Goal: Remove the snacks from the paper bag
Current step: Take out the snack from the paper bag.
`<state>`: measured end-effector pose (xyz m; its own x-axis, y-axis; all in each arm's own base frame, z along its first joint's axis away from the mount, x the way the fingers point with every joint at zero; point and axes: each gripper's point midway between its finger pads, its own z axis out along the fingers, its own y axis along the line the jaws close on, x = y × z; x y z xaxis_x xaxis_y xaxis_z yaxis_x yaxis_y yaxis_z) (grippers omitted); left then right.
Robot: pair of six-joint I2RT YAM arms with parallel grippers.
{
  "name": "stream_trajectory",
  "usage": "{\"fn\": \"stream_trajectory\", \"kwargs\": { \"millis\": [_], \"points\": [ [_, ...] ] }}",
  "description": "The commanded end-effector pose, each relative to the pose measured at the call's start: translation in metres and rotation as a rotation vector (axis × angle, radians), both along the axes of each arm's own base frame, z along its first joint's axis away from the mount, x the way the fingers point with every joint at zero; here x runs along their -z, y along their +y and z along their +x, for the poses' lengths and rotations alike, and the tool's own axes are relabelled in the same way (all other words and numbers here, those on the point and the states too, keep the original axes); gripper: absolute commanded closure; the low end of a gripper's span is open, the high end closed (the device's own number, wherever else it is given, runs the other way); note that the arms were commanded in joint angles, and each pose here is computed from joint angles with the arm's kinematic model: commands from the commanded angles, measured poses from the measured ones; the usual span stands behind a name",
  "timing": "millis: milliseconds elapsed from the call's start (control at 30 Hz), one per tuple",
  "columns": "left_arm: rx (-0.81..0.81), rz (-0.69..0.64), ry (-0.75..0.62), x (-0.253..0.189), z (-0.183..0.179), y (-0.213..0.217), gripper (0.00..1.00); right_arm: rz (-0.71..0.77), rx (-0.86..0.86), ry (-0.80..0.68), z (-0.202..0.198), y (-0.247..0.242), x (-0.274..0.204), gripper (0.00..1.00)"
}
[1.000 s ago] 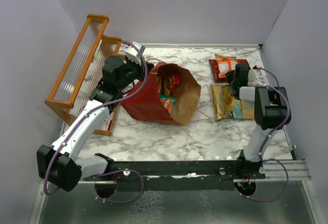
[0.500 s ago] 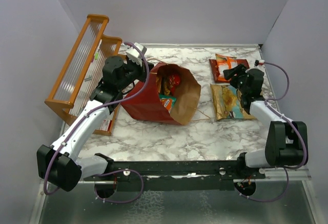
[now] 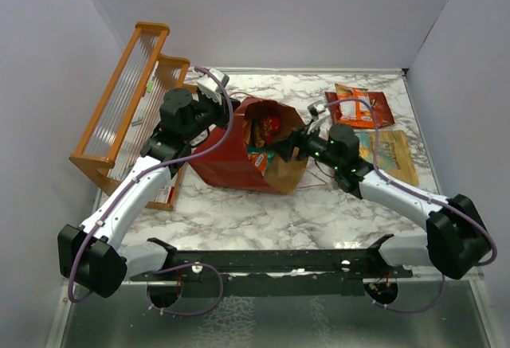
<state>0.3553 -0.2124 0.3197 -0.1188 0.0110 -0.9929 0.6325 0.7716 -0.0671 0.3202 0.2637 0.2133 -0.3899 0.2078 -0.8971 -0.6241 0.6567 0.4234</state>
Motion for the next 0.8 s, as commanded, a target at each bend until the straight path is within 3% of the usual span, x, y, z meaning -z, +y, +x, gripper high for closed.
{"fn": "stream_trajectory", "kwargs": {
  "millis": [0, 367, 600, 767],
  "points": [
    [0.022, -0.026, -0.027, -0.011, -0.004, -0.003, 1.00, -0.065, 0.069, -0.022, 0.013, 0.026, 0.020, 0.35],
    [0.052, -0.061, -0.019, -0.014, -0.008, -0.008, 1.00, 0.033, 0.400, 0.103, 0.069, 0.024, 0.055, 0.44],
    [0.050, -0.062, -0.029, -0.019, -0.011, -0.007, 1.00, 0.062, 0.453, 0.116, 0.081, 0.025, 0.068, 0.44],
    [0.050, -0.063, -0.034, -0.022, -0.012, -0.007, 1.00, 0.050, 0.503, 0.119, 0.092, 0.022, 0.074, 0.51]
  ]
}}
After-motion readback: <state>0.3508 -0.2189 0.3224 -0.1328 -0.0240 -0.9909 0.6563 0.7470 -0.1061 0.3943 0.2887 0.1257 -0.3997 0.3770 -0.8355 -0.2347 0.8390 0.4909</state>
